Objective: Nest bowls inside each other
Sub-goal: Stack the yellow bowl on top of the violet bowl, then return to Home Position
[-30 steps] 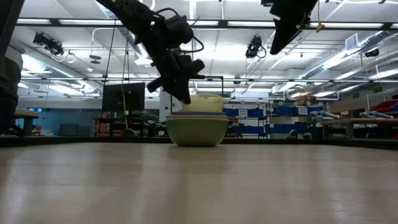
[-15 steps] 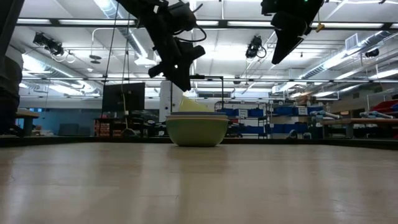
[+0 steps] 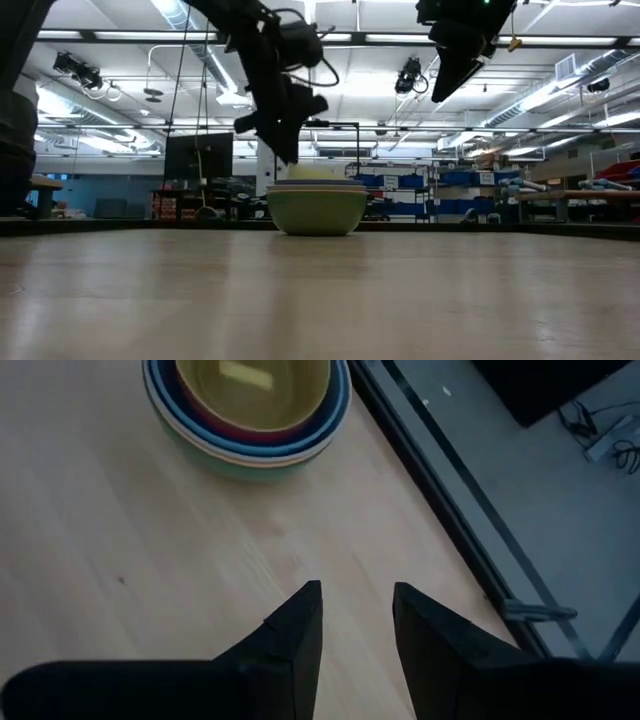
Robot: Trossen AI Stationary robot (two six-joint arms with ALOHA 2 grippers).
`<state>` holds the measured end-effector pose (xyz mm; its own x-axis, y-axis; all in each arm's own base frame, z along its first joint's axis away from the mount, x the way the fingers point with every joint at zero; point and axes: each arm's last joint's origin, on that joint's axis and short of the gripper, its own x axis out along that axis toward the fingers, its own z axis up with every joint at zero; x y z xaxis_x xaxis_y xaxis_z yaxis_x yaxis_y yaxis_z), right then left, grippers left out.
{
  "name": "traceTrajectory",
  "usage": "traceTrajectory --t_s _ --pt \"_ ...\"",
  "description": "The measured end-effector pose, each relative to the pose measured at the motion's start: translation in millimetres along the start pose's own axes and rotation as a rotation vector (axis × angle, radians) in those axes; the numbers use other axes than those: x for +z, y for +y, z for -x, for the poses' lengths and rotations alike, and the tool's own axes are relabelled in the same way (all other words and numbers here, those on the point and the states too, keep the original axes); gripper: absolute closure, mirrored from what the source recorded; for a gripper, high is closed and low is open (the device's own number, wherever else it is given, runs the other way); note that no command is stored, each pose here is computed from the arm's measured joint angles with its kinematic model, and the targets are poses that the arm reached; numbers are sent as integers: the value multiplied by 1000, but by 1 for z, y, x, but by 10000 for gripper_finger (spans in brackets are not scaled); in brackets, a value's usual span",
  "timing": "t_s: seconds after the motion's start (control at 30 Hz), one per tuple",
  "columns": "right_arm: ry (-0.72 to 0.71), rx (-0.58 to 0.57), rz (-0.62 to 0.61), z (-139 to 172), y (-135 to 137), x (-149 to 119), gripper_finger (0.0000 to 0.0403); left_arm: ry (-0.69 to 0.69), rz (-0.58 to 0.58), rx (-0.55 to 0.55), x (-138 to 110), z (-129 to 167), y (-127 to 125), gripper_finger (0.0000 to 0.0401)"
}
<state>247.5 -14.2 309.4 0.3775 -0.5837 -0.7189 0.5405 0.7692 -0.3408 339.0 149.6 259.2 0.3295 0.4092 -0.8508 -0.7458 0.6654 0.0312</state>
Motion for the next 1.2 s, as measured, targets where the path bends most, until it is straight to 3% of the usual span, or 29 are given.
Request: traceTrajectory --t_s 0.17,0.33,0.5,0.7,0.8,0.9,1.0,1.1,1.2 --pt "-4 5 -1 0 0 0 291 66 14 32 -13 -22 -3 320" --pt "-7 6 4 0 0 1 291 30 25 16 -4 -2 -1 320" --pt "-34 -16 52 0 0 3 291 -53 -31 -29 9 55 2 320" --pt "-154 -15 154 5 8 13 291 -296 -84 -155 2 157 11 320" --pt "-241 77 206 12 18 20 291 -478 -155 -229 -12 210 17 321" --pt "-446 355 244 37 20 36 291 -649 -240 -269 -30 251 22 321" --pt "-701 605 280 84 -4 46 291 -756 -356 -319 -53 279 30 321" --pt "-871 638 218 129 -46 35 291 -829 -377 -396 -77 298 44 321" --pt "-1017 642 159 165 -90 5 291 -894 -392 -460 -101 309 61 321"
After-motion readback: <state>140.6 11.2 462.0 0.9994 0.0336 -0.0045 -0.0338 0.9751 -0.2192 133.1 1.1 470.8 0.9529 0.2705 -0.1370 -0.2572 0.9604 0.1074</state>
